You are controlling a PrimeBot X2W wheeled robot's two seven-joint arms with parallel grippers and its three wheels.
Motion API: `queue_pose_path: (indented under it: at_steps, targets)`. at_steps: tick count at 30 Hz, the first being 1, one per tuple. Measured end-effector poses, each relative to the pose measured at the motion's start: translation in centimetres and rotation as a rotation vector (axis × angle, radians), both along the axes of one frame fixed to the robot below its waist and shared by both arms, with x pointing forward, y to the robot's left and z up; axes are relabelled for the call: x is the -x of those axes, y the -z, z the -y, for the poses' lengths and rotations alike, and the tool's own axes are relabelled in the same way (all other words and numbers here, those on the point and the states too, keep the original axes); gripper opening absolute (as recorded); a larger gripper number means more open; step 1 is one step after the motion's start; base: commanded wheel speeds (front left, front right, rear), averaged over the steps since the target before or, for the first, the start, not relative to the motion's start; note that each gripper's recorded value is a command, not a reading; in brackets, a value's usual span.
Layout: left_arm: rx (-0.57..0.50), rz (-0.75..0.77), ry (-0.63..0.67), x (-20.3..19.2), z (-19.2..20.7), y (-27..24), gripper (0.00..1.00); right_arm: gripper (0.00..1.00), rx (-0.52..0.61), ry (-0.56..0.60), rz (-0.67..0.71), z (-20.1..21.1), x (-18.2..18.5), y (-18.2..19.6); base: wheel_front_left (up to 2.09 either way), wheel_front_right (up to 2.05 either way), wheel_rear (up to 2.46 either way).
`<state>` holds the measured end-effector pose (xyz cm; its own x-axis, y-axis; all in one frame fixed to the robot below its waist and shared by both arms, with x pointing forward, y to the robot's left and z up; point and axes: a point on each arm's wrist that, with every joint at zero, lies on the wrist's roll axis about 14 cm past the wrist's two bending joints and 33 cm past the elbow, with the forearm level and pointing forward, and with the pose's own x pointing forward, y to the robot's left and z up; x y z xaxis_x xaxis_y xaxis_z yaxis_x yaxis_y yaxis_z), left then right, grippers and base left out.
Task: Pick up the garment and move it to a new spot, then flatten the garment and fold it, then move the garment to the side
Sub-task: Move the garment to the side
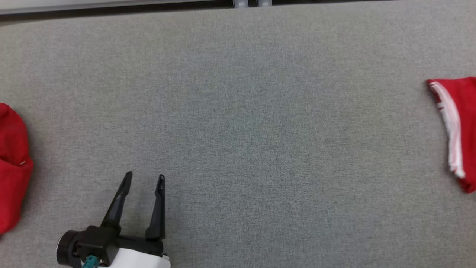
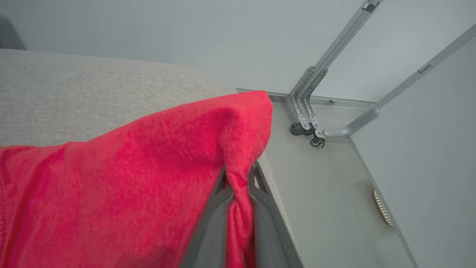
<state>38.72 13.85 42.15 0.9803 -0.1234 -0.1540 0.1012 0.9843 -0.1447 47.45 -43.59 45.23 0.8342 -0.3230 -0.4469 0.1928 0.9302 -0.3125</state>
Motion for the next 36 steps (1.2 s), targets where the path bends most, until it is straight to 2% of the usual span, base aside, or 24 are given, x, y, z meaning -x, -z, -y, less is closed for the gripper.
queue_pose_path:
  at_steps: [3, 4, 5, 9, 14, 16, 19, 23, 27, 29, 31, 36]
  targets:
    - [-0.013, -0.014, 0.051, 0.0, 1.2, 0.6, 1.0, 0.0, 0.069, 0.029, -0.011, 1.9, -0.4, -0.6, 0.0, 0.0, 0.0]
    - [-0.012, -0.016, 0.063, 0.0, 1.6, 0.7, 1.0, 0.34, 0.079, 0.035, -0.008, 2.1, -0.7, -0.8, 0.0, 0.0, 0.0]
    - [-0.009, -0.015, 0.068, -0.2, 1.7, 0.8, 1.0, 1.0, 0.077, 0.04, -0.012, 2.0, -1.0, -0.6, 0.0, 0.0, 0.0]
    - [0.005, 0.008, 0.072, -0.7, 2.3, 0.1, 1.0, 1.0, 0.083, 0.027, -0.048, 1.2, -0.8, 0.7, 0.0, 0.0, 0.0]
    - [0.012, 0.061, 0.048, -0.9, 2.0, -1.7, 1.0, 1.0, 0.143, -0.044, 0.129, 0.4, -1.9, -3.3, 0.0, 0.0, 0.0]
    - [0.021, 0.082, 0.018, -0.8, 1.4, -2.6, 1.0, 1.0, 0.12, -0.09, 0.229, -1.7, -2.3, -4.5, 0.0, 0.0, 0.0]
    - [0.029, 0.084, -0.013, 0.7, 0.5, -3.2, 1.0, 1.0, 0.085, -0.193, 0.293, -6.1, -1.4, -4.6, 0.0, 0.0, 0.0]
    - [0.036, 0.104, -0.019, 2.5, 0.2, -4.3, 1.0, 1.0, 0.039, -0.271, 0.384, -10.2, 1.7, -5.7, 0.0, 0.0, 0.0]
    - [0.062, 0.123, -0.018, 4.2, -0.1, -5.1, 1.0, 1.0, 0.014, -0.306, 0.534, -13.3, 5.6, -8.4, 0.0, 0.0, 0.0]
    - [0.07, 0.127, -0.043, 5.4, -1.0, -5.2, 1.0, 1.0, -0.061, -0.307, 0.571, -16.5, 9.1, -7.3, 0.0, 0.0, 0.0]
    - [0.07, 0.117, -0.059, 6.2, -1.6, -4.8, 1.0, 1.0, -0.096, -0.283, 0.628, -17.8, 10.5, -8.1, 0.0, 0.0, 0.0]
    - [0.068, 0.106, -0.108, 7.5, -3.3, -4.2, 1.0, 1.0, -0.183, -0.311, 0.556, -22.1, 13.9, -4.7, 0.0, 0.0, 0.0]
